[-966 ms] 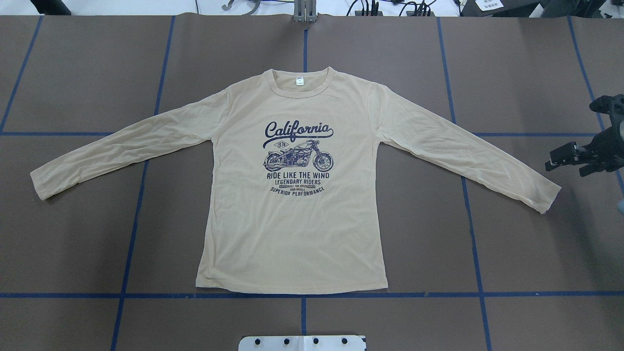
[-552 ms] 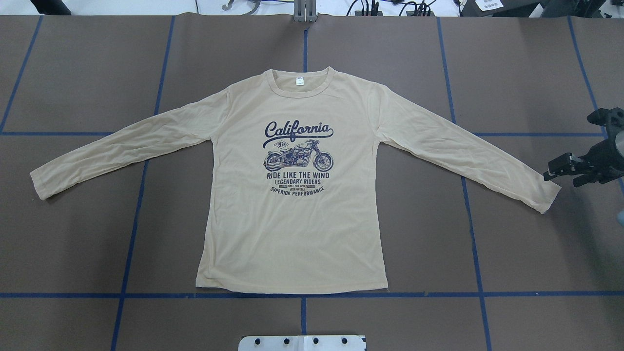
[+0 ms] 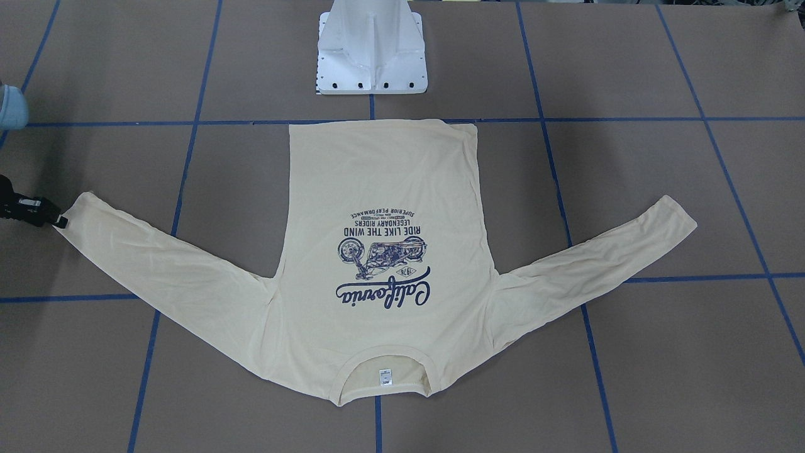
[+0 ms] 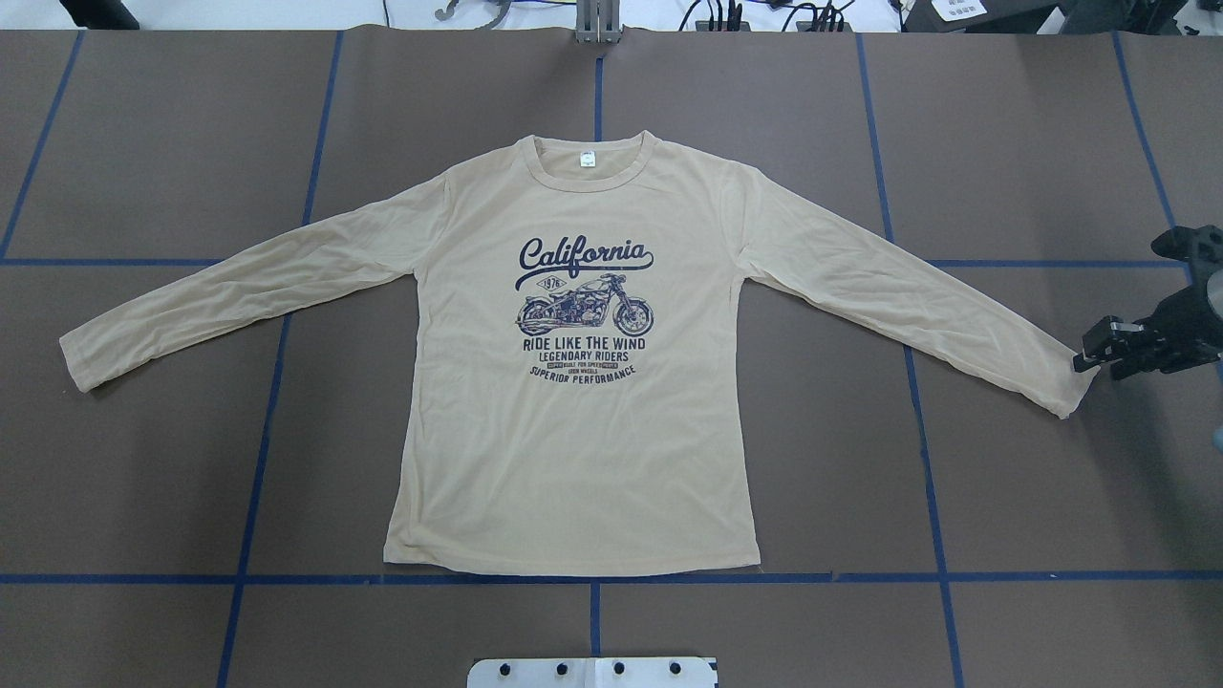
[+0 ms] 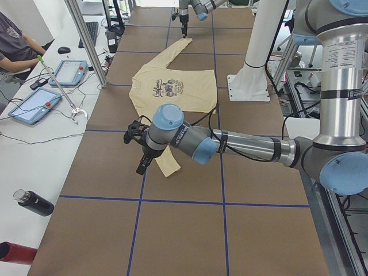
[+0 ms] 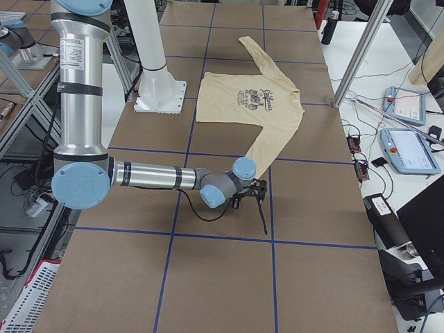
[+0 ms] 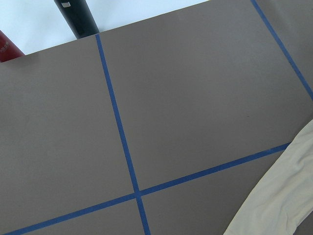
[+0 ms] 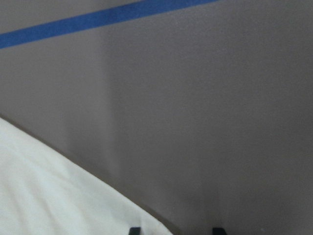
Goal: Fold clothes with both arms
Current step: 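Move the right gripper to the sleeve cuff nearest it and grasp it, then fold the held sleeve across the shirt body toward the left arm, then open the right gripper and raise it away from the folded sleeve, then grasp the other sleeve cuff with the left gripper while the right arm withdraws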
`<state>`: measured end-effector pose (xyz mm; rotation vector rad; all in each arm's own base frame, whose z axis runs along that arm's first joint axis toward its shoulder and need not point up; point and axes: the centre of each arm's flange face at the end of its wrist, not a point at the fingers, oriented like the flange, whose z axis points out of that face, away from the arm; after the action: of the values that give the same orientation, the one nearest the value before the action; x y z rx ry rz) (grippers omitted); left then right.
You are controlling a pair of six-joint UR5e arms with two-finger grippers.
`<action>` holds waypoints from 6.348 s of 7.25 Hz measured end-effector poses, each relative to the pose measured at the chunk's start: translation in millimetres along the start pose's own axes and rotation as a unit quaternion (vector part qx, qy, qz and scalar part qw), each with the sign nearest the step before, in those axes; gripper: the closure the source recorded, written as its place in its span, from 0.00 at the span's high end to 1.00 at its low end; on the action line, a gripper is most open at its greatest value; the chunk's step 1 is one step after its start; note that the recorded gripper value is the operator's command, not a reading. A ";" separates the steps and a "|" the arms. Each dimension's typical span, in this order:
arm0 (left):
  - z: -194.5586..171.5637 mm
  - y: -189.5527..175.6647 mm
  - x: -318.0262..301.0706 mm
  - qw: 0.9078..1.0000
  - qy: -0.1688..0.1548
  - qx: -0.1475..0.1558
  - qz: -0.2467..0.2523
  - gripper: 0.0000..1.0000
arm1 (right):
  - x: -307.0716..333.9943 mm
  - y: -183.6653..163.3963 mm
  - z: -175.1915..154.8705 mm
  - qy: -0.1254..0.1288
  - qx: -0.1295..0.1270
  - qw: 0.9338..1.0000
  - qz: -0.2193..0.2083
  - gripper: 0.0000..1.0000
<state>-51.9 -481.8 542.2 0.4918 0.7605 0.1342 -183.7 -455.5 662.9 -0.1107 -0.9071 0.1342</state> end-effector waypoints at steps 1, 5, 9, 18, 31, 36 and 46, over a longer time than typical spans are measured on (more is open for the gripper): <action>0.0 1.8 -0.1 1.000 0.000 -0.001 -0.001 1.00 | -1.1 0.6 0.3 0.000 -0.001 1.000 -0.001 0.00; -1.5 2.7 1.4 1.000 0.000 0.000 0.000 1.00 | -22.1 6.9 -17.6 -0.033 -0.014 0.999 -0.005 0.00; -2.7 1.0 4.5 1.000 0.004 0.002 0.004 1.00 | -229.7 -60.6 -75.5 -0.103 0.009 0.994 0.044 0.00; -4.4 -1.5 11.2 0.999 0.021 0.019 0.024 1.00 | -748.8 -20.9 -97.5 -0.129 0.166 0.977 0.041 0.00; 172.2 24.8 93.6 0.994 0.087 -0.061 -0.027 0.76 | -766.8 -2.7 -86.9 -0.132 0.140 0.975 0.108 0.99; 216.9 57.2 59.1 0.992 0.073 -0.089 -0.046 0.41 | -470.6 -38.1 -114.9 -0.120 0.054 0.988 0.078 0.99; 240.9 70.1 77.0 0.989 0.084 -0.120 -0.036 0.41 | -384.3 -45.7 -136.7 -0.114 0.054 0.990 0.069 0.99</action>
<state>173.9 -488.9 675.9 0.2251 0.9128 0.1993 -306.4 -568.4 287.9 -0.0587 -1.1174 0.3290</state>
